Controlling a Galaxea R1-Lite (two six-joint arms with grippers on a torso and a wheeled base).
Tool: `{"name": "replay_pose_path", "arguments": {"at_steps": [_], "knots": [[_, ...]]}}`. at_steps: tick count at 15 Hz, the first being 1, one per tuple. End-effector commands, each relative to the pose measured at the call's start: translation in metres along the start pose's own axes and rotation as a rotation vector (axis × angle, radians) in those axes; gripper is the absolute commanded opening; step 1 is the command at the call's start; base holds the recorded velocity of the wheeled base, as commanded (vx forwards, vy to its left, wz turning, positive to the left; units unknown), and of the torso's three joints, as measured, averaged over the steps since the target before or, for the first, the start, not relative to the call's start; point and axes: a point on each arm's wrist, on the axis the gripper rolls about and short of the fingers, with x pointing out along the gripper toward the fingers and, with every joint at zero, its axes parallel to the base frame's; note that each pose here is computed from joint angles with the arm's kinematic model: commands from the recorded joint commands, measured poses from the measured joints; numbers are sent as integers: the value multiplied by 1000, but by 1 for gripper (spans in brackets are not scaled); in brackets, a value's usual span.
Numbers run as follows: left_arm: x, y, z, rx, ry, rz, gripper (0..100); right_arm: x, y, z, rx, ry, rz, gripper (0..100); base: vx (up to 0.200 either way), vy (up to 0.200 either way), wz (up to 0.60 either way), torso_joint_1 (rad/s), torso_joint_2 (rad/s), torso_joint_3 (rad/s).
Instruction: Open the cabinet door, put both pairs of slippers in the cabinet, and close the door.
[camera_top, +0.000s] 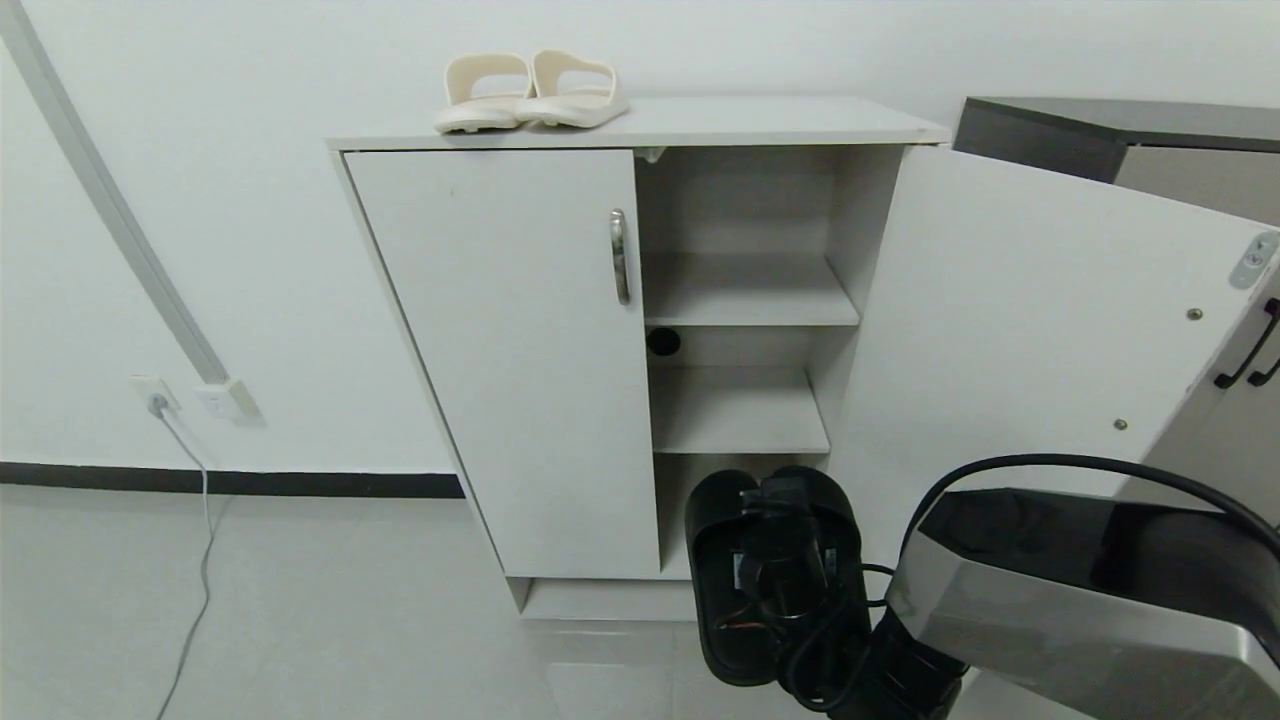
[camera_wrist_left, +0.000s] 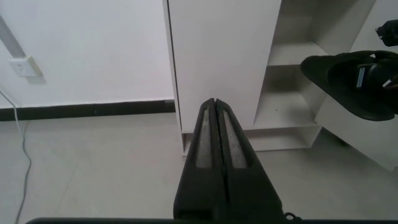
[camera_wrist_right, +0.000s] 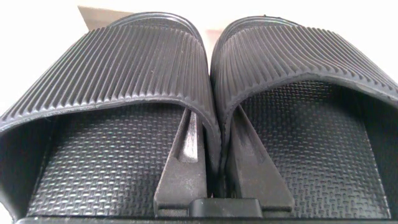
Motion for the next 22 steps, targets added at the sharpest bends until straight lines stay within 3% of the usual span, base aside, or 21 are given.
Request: {"name": "replay_pose_path", "arguments": {"at_steps": [1, 5, 10, 17, 22], "knots": [[0, 0, 0, 0, 1, 0, 0, 0, 1, 0, 2, -2, 1, 0, 0, 0, 0, 7, 2, -193], [0, 0, 0, 1, 0, 0, 0, 4, 3, -5, 9, -6, 2, 0, 0, 0, 0, 6, 1, -200], [0, 0, 0, 1, 0, 0, 0, 16, 9, -16, 19, -121, 5, 0, 0, 0, 0, 2, 2, -40], [0, 0, 0, 0, 0, 0, 0, 17, 8, -13, 28, -137, 2, 0, 0, 0, 0, 0, 0, 0], [0, 0, 0, -2, 0, 2, 0, 17, 8, -13, 28, -138, 2, 0, 200, 0, 0, 5, 4, 1]]}}
